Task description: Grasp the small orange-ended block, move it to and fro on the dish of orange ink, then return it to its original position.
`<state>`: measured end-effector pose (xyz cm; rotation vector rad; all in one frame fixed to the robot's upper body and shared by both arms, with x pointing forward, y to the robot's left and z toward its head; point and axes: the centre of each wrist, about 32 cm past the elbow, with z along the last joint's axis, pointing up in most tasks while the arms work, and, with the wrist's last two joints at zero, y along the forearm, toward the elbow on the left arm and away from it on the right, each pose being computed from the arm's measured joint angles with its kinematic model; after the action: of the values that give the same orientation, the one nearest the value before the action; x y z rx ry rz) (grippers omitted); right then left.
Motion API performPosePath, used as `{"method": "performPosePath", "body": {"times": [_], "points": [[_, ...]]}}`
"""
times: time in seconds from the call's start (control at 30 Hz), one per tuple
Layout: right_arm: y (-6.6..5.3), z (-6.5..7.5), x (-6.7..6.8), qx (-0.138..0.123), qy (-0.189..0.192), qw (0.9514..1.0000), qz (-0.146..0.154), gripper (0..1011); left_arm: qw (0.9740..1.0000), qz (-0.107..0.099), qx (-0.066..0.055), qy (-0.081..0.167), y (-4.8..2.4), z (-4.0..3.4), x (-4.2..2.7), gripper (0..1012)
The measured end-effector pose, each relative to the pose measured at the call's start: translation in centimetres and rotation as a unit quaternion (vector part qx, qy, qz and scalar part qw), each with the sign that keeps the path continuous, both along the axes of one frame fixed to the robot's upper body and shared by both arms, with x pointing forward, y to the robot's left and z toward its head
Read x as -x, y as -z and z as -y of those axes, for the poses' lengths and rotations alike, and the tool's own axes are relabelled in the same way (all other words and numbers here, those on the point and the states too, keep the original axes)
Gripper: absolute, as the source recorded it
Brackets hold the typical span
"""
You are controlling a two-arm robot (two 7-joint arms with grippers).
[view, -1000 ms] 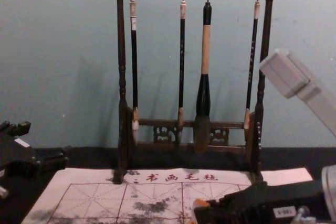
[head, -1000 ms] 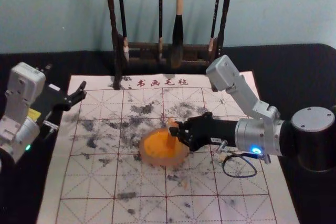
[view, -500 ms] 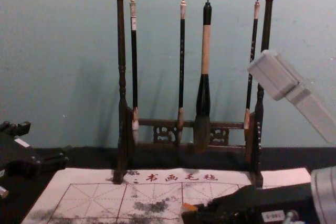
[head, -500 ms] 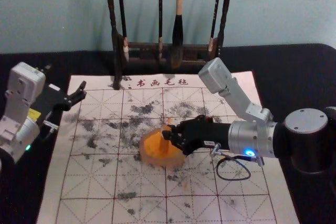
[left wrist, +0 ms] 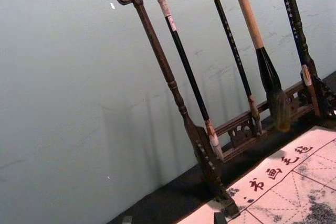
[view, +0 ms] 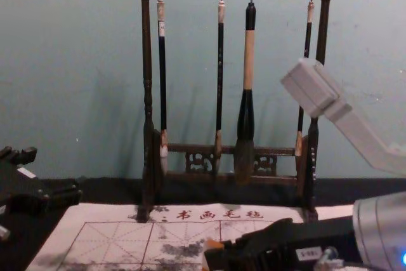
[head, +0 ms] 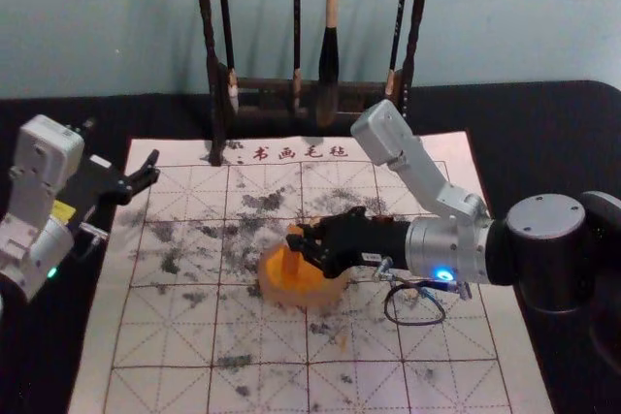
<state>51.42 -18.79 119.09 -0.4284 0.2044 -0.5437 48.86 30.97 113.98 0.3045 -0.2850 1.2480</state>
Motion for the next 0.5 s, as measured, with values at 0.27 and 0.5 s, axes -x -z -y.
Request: {"method": "performPosePath", "body": {"times": [0.27,0.5], "points": [[0.14,-0.25,-0.42,0.001,0.008,1.0000,0.002,124,1.0000,0.000,0.000,0.000,0.00,0.00,0.00,1001],[0.08,-0.07,-0.67,0.001,0.016,0.9999,0.005,124,1.0000,0.000,0.000,0.000,0.00,0.00,0.00,1001]]}}
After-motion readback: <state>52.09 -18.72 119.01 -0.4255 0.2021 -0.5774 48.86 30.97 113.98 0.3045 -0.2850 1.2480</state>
